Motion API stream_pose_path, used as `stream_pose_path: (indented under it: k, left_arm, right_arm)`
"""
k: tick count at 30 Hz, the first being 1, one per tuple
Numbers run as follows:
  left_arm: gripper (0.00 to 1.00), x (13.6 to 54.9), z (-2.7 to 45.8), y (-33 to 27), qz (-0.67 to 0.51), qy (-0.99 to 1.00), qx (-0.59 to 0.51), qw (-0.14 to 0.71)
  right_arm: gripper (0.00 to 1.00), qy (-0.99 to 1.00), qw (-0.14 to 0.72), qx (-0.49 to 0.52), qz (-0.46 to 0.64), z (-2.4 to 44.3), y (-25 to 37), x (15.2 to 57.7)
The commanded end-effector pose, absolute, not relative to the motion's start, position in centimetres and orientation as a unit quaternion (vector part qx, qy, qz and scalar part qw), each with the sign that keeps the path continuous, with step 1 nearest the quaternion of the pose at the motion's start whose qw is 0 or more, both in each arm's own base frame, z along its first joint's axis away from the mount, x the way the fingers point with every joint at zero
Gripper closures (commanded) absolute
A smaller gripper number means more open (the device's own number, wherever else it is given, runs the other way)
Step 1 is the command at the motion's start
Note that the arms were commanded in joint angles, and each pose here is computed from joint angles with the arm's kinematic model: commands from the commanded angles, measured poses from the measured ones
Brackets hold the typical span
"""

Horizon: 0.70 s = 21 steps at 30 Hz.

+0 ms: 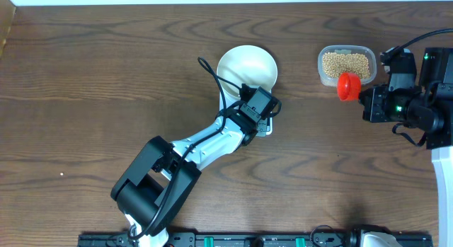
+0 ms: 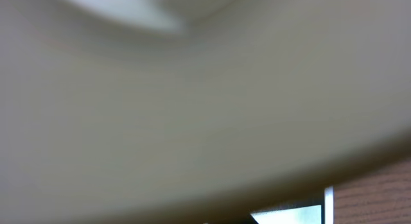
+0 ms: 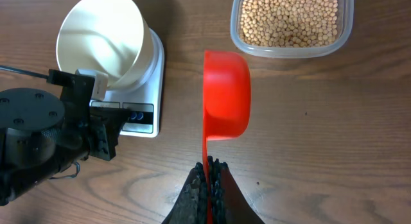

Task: Scoop item into bowl and weigh 50g on scale

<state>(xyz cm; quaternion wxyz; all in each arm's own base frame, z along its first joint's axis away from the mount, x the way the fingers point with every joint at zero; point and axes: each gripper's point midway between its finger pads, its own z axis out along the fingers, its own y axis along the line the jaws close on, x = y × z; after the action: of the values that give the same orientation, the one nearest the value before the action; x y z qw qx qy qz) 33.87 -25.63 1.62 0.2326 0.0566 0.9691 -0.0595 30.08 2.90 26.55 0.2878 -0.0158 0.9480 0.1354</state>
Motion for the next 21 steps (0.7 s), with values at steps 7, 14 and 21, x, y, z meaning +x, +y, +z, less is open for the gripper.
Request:
stream_pose_path:
  k: [7,14,21]
  left_arm:
    - [0.93,32.8,-0.8,-24.2,-0.025,0.977,0.06,0.203]
    - [0.93,32.5,-1.5,-23.9,-0.018,0.979,0.057,0.193]
    - [0.93,32.2,-1.6,-23.1,-0.002,0.981,0.042,0.189]
  right_arm:
    - [0.99,0.946,0.297,-0.023,0.127,27.1,2.6,30.2]
    - [0.99,0.947,0.295,-0.023,0.127,27.1,2.6,30.1]
    - [0.99,0.947,0.295,-0.022,0.127,27.1,2.6,30.1]
